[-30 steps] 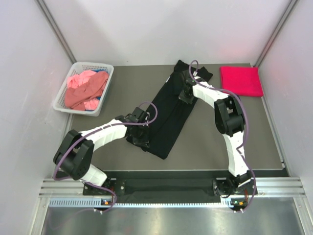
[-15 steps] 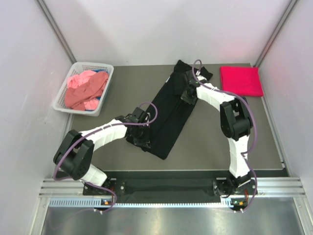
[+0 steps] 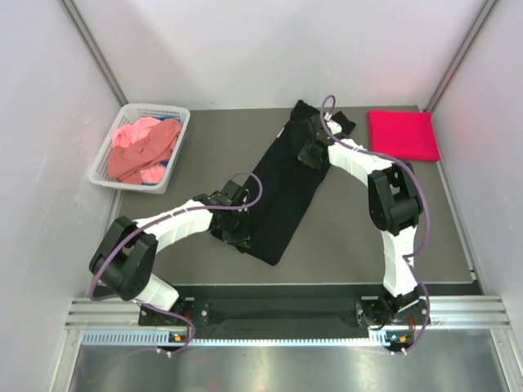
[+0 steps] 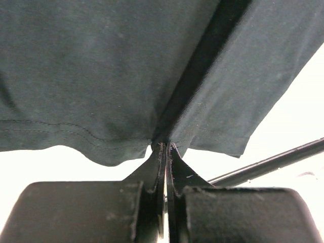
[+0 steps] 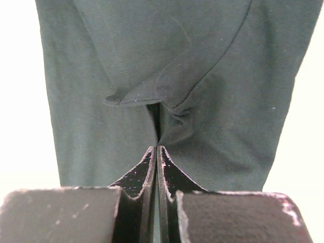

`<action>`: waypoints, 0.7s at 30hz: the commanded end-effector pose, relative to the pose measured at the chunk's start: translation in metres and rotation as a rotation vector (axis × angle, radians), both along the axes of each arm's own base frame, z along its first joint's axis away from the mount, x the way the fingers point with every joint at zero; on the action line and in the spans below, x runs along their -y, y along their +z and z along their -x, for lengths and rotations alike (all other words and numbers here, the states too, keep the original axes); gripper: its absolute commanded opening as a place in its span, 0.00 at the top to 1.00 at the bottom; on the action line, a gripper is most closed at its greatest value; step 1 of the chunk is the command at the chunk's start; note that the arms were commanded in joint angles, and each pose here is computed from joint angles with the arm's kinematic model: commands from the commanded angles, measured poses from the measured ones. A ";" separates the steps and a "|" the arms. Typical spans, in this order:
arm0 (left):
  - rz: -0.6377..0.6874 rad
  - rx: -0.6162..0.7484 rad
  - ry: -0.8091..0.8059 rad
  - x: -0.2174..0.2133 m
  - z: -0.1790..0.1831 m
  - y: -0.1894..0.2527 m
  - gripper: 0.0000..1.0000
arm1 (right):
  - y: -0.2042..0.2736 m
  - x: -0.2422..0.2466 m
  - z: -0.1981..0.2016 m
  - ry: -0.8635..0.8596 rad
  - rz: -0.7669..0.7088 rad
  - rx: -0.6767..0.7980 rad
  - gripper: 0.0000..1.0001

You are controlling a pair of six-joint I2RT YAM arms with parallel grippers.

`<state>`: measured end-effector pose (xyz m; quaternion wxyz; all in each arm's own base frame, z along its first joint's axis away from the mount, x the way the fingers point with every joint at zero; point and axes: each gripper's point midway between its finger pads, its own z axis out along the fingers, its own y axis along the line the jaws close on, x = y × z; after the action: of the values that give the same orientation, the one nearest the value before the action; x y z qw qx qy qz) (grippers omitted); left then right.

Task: Fold and stack the t-shirts
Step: Fold the tshirt

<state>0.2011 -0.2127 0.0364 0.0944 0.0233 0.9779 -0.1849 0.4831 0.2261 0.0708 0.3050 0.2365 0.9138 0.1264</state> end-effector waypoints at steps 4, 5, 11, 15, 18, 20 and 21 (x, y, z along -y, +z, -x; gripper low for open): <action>-0.050 -0.009 0.019 -0.010 0.005 -0.005 1.00 | 0.007 -0.011 -0.009 0.011 -0.018 0.058 1.00; -0.056 -0.012 0.024 -0.011 0.004 -0.006 1.00 | 0.008 -0.010 -0.009 0.013 -0.017 0.058 1.00; -0.085 -0.001 0.034 -0.013 -0.001 -0.002 0.99 | 0.014 -0.014 -0.011 0.060 -0.011 0.042 0.91; -0.110 0.043 0.038 -0.016 -0.012 0.018 0.75 | 0.043 -0.005 -0.015 0.075 -0.011 0.071 0.71; -0.037 0.131 -0.039 0.000 -0.024 0.049 0.70 | 0.065 0.017 -0.020 0.058 -0.030 0.116 0.61; 0.033 0.184 -0.115 0.019 -0.025 0.068 0.69 | 0.081 0.035 -0.027 0.042 -0.059 0.157 0.60; 0.060 0.216 -0.156 0.026 -0.025 0.075 0.68 | 0.080 0.040 -0.031 0.046 -0.073 0.179 0.58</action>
<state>0.2200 -0.2147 0.0699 0.1341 0.0518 0.9760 -0.1636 0.4943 0.2111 0.0891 0.3068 0.2131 0.9162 0.1453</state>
